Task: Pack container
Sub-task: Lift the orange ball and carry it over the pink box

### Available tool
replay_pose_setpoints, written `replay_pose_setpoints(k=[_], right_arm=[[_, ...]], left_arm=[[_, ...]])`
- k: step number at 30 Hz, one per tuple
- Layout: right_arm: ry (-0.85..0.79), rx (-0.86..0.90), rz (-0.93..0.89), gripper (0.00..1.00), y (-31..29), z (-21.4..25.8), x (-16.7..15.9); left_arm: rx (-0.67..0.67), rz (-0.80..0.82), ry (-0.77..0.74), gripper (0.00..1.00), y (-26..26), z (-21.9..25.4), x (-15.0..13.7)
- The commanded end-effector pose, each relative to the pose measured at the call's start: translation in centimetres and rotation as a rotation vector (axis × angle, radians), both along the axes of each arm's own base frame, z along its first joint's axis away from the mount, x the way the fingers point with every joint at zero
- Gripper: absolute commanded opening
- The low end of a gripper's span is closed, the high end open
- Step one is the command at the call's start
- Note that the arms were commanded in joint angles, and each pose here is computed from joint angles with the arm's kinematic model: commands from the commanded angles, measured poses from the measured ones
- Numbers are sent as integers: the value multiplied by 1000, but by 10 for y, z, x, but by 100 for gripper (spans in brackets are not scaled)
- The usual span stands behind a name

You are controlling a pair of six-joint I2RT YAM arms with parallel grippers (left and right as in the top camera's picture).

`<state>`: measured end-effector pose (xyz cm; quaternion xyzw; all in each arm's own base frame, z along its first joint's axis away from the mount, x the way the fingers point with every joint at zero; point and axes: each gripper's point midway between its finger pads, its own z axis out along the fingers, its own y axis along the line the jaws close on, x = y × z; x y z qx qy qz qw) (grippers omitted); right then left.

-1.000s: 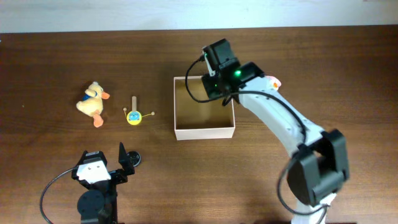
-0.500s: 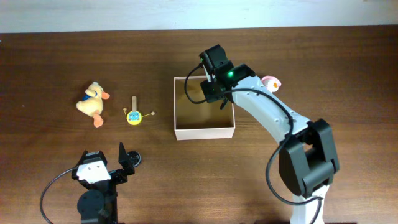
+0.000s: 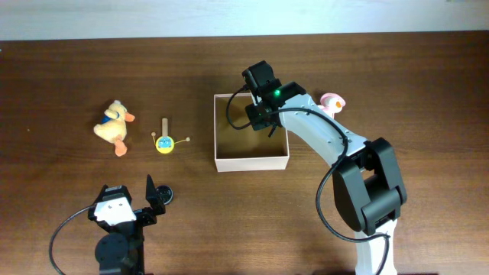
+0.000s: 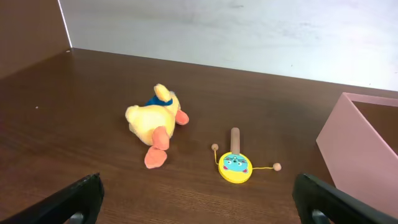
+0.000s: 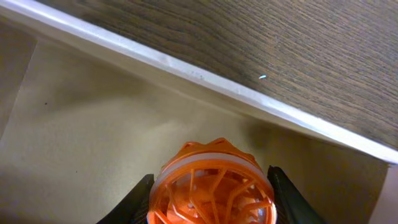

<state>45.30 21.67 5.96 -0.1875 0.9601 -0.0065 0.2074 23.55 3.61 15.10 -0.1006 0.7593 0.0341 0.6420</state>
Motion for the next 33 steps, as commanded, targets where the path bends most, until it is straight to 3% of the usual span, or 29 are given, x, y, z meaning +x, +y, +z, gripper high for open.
replay_pose_setpoints(k=[1, 12, 16, 18, 26, 33], right_arm=[[-14, -14, -28, 31, -7, -1, 8], [-15, -14, -38, 33, -12, -1, 10], [-15, -14, -36, 64, -12, -1, 10], [-15, -14, -36, 70, -12, -1, 10], [-13, -1, -28, 71, -8, -1, 10], [47, 124, 35, 70, 17, -1, -1]], left_arm=[[8, -16, -4, 99, -3, 0, 0], [8, -16, -4, 99, -3, 0, 0], [8, -16, -4, 99, -3, 0, 0], [8, -16, -4, 99, -3, 0, 0], [8, -16, -4, 99, -3, 0, 0], [8, -16, -4, 99, -3, 0, 0]])
